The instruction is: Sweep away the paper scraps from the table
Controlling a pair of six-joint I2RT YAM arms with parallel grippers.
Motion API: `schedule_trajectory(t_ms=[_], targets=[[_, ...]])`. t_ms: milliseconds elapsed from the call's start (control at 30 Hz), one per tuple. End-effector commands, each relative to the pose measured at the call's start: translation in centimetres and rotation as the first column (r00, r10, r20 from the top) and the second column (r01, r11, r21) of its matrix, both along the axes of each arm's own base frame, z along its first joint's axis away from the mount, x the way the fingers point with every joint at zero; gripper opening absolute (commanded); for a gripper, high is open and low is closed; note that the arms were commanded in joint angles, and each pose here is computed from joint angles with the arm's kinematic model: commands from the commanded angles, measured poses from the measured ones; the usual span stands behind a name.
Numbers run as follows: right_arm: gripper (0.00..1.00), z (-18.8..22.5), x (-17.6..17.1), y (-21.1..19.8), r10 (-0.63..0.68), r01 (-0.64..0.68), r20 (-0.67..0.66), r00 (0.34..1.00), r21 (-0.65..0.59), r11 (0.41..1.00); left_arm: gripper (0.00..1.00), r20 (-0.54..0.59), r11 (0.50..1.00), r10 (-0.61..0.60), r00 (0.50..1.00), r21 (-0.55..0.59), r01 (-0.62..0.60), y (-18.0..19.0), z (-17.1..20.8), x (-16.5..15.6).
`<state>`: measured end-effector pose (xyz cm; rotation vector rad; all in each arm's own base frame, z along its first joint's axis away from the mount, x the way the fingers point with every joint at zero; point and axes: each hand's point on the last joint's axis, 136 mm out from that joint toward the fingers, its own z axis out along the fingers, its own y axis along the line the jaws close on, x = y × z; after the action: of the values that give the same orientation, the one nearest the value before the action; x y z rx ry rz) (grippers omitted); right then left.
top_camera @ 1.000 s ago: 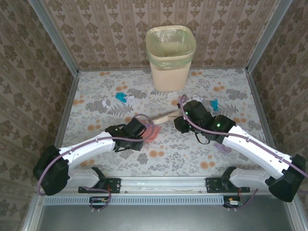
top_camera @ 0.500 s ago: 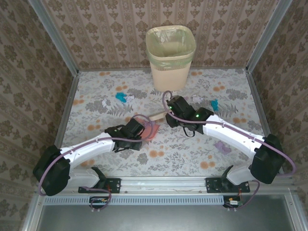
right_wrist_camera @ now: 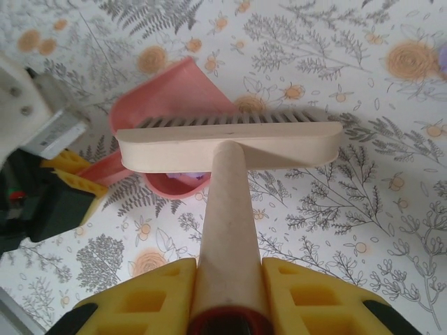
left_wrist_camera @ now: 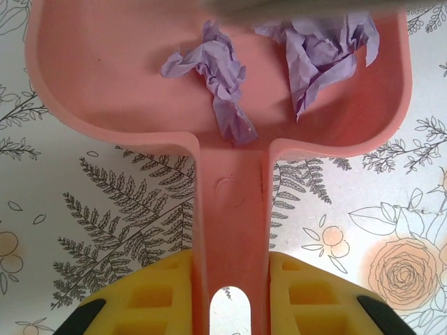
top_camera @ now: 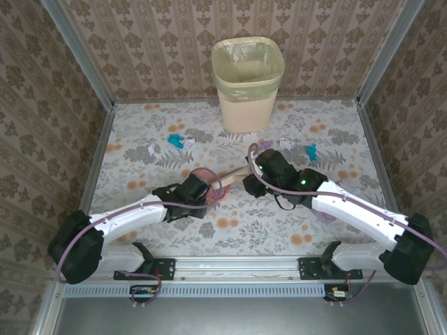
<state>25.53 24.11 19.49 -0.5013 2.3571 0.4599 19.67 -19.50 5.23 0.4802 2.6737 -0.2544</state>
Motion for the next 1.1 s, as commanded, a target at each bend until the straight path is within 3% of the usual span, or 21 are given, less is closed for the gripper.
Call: schedule_trajectory(t_ms=[0, 200, 467, 667, 900, 1067], targets=[[0.00, 2.4, 0.4, -0.6, -0.030, 0.026, 0.087, 0.996, 0.048, 0.999, 0.00, -0.007, 0.999, -0.018, 1.000, 0.035, 0.018, 1.0, -0.9, -0.6], [0.00, 3.7, 2.0, -3.5, -0.183, 0.174, 0.228, 0.956, 0.062, 0.983, 0.00, 0.028, 0.999, -0.036, 0.999, 0.004, 0.036, 0.7, -0.4, -0.7], [0.00, 5.2, 2.3, -8.9, -0.395, 0.345, 0.380, 0.836, 0.196, 0.918, 0.00, 0.074, 0.998, -0.058, 0.996, -0.033, 0.061, 0.2, 1.6, -0.9], [0.00, 5.0, 1.9, -14.2, -0.582, 0.499, 0.396, 0.710, 0.301, 0.813, 0.00, 0.127, 0.993, -0.047, 0.991, -0.098, 0.060, -0.3, 3.9, -0.7], [0.00, 4.0, 0.9, -18.4, -0.710, 0.593, 0.380, 0.593, 0.390, 0.704, 0.00, 0.180, 0.982, -0.069, 0.981, -0.160, 0.098, -1.3, 8.4, -0.4], [0.00, 3.5, 0.5, -19.0, -0.725, 0.591, 0.381, 0.573, 0.421, 0.688, 0.00, 0.234, 0.973, -0.076, 0.969, -0.197, 0.123, -2.1, 12.3, 0.2]])
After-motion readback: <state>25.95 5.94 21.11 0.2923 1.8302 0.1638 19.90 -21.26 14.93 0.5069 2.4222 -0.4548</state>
